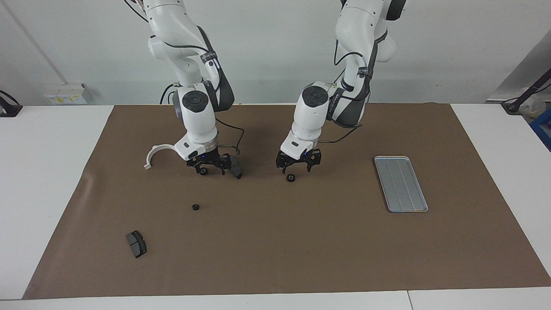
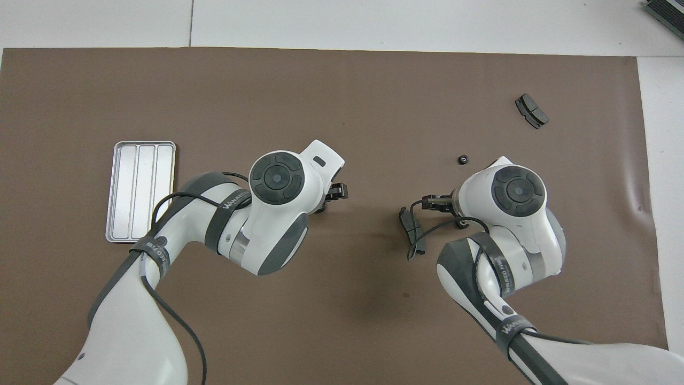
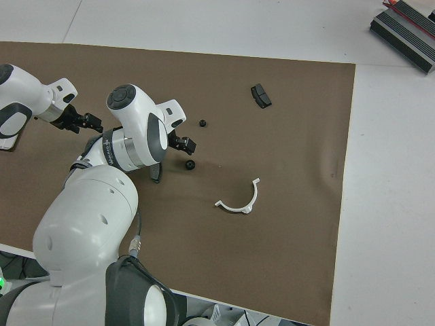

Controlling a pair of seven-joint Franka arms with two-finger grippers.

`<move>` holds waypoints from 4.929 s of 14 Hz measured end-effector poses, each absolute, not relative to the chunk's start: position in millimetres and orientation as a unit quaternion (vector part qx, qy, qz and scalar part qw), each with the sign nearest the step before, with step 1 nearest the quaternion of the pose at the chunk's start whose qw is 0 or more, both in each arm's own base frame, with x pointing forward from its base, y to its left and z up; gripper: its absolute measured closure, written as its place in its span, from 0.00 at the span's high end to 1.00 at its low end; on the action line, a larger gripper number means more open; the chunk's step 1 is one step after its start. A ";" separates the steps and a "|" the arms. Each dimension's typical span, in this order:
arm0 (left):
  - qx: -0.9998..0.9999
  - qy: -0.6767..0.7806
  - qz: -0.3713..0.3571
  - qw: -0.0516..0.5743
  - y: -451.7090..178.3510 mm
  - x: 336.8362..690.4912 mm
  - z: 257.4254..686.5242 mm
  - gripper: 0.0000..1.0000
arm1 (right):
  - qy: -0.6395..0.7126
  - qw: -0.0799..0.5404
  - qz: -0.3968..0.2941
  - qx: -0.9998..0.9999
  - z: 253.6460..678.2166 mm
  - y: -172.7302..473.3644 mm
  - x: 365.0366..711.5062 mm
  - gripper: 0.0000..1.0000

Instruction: Pick bearing gear from pile to tray

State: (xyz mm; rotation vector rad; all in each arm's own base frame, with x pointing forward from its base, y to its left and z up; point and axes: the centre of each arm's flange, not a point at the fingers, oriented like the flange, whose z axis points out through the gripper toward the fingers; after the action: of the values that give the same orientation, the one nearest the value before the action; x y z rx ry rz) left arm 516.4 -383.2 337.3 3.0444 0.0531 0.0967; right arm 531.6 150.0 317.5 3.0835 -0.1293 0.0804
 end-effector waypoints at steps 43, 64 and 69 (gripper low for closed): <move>0.997 -0.080 0.009 -0.009 54.6 612.9 356.7 0.35 | -0.086 -0.016 0.033 0.996 332.9 415.2 567.8 0.35; 0.998 0.009 0.058 0.034 -263.1 566.1 382.5 0.70 | -0.113 -0.007 0.071 0.991 344.5 249.9 664.9 1.00; 0.998 0.003 0.052 0.029 -354.1 553.1 351.1 0.65 | -0.046 0.015 0.048 0.998 333.6 164.3 657.2 1.00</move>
State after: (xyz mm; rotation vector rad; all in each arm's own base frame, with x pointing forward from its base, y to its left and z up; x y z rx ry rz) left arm 553.1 -354.1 351.1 3.0785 0.0093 0.1594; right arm 657.2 164.3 333.6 3.1055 -0.1418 0.1481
